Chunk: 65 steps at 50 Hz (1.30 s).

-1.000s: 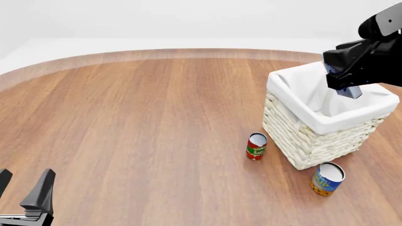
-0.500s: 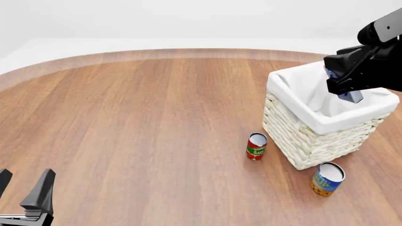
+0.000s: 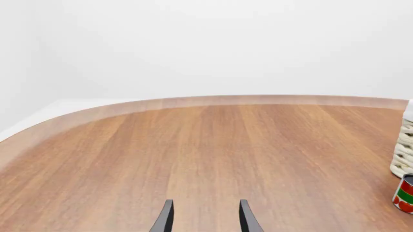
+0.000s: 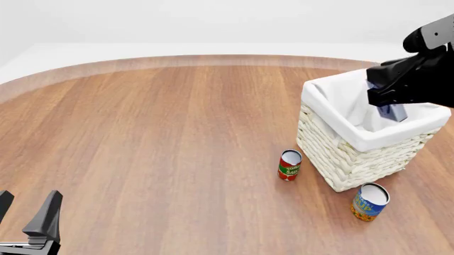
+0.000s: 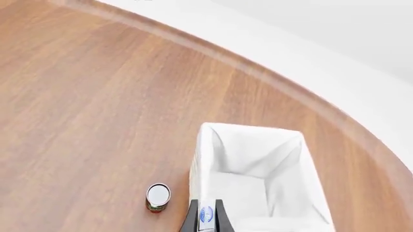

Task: Pick up the alphabet soup and the cream cheese box, and put them in the basket.

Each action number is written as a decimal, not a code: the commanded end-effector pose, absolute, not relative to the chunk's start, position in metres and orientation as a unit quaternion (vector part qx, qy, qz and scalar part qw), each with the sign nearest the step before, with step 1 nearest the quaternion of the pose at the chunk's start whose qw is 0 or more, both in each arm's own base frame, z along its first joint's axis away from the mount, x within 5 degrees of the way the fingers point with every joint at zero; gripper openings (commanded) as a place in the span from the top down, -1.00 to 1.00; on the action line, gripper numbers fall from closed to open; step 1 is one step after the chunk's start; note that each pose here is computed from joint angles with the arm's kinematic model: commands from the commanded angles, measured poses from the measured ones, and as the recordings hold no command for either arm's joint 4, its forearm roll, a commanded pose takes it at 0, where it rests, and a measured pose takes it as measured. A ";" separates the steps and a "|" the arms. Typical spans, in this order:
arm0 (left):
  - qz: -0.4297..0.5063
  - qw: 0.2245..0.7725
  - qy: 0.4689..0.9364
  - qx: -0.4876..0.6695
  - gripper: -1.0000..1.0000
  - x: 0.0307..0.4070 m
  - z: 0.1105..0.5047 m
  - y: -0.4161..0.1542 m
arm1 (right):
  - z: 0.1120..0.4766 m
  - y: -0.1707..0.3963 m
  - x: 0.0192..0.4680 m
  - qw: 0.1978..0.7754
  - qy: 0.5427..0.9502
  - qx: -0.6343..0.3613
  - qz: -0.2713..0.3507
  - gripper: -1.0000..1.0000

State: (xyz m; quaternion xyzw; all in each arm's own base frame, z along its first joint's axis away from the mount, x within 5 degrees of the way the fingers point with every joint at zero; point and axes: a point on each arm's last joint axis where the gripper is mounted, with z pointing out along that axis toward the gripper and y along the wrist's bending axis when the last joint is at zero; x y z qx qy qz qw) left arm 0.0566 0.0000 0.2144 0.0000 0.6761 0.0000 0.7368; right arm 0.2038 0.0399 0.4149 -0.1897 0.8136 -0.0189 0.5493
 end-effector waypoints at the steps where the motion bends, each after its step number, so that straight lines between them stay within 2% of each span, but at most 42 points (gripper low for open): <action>1: 0.000 0.737 0.676 0.000 -1.00 0.057 0.214 0.000 | 0.411 0.039 0.208 0.549 0.820 -0.163 -0.007 1.00; 18: 0.000 0.737 0.676 0.000 -1.00 0.057 0.214 0.000 | 0.401 0.026 0.222 0.544 0.825 -0.150 -0.035 1.00; 44: 0.000 0.737 0.676 0.000 -1.00 0.057 0.214 0.000 | 0.394 0.019 0.250 0.538 0.832 -0.129 -0.043 1.00; 48: 0.000 0.737 0.676 0.000 -1.00 0.057 0.214 0.000 | 0.382 0.018 0.254 0.530 0.837 -0.131 -0.045 1.00; 65: 0.000 0.737 0.676 0.000 -1.00 0.057 0.214 0.000 | 0.368 0.019 0.264 0.521 0.843 -0.127 -0.040 1.00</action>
